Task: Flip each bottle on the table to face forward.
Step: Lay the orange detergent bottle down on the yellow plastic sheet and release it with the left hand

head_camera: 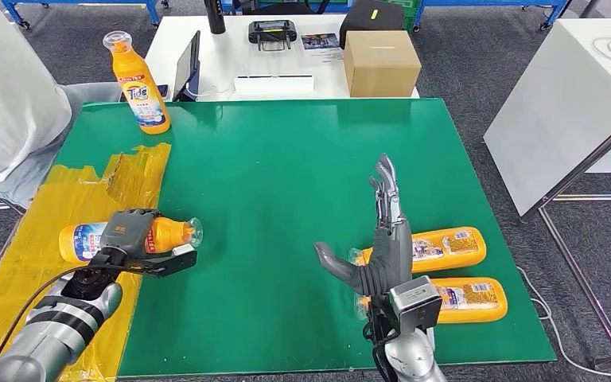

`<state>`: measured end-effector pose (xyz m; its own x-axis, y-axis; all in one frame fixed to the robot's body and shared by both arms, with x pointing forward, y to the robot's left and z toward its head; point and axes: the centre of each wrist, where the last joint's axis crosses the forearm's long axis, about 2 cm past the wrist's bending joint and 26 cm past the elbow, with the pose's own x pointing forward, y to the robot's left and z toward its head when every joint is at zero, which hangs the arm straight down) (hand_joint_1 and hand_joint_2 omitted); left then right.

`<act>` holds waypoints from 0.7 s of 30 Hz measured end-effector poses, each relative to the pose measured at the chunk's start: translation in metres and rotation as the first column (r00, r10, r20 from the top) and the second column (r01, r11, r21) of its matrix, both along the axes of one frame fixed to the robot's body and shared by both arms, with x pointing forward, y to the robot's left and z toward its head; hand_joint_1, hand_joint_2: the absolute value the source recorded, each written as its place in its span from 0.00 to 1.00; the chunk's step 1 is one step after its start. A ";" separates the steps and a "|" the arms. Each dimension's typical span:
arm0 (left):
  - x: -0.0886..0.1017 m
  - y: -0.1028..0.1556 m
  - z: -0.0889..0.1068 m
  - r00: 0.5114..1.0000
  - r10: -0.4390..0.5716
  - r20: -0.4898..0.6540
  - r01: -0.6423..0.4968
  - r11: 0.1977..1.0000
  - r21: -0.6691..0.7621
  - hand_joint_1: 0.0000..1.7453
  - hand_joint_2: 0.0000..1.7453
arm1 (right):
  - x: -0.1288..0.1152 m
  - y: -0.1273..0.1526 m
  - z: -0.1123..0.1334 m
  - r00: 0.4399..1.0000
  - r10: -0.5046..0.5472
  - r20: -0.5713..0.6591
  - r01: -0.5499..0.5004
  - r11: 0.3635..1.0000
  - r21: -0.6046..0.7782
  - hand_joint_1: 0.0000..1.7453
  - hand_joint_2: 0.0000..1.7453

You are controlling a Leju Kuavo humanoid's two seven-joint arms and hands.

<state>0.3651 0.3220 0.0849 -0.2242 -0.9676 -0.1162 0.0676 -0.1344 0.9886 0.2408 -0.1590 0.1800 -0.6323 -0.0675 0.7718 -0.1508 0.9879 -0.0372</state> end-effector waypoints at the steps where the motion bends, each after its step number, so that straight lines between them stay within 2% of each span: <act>1: 0.000 0.000 0.000 1.000 0.002 -0.001 -0.002 1.000 -0.008 0.01 1.00 | 0.000 0.000 0.000 1.000 0.000 -0.001 0.000 1.000 -0.001 0.00 1.00; 7: -0.007 -0.005 -0.004 0.999 0.005 0.035 -0.001 0.995 -0.096 0.00 1.00 | 0.001 0.000 -0.002 1.000 -0.004 -0.007 0.004 1.000 -0.012 0.00 1.00; 13: -0.023 -0.018 -0.003 0.991 -0.037 0.130 0.066 0.971 -0.228 0.00 1.00 | 0.000 0.000 -0.004 1.000 -0.006 -0.014 0.006 1.000 -0.024 0.00 1.00; 21: -0.028 -0.025 0.004 0.983 -0.045 0.177 0.091 0.961 -0.260 0.00 1.00 | 0.000 0.000 -0.006 1.000 -0.006 -0.020 0.006 1.000 -0.030 0.00 1.00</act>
<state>0.3369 0.2967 0.0893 -0.2900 -0.9516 0.1018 -0.1022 0.1366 0.9853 0.2412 -0.1590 0.1744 -0.6170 -0.0405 0.7859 -0.1460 0.9872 -0.0637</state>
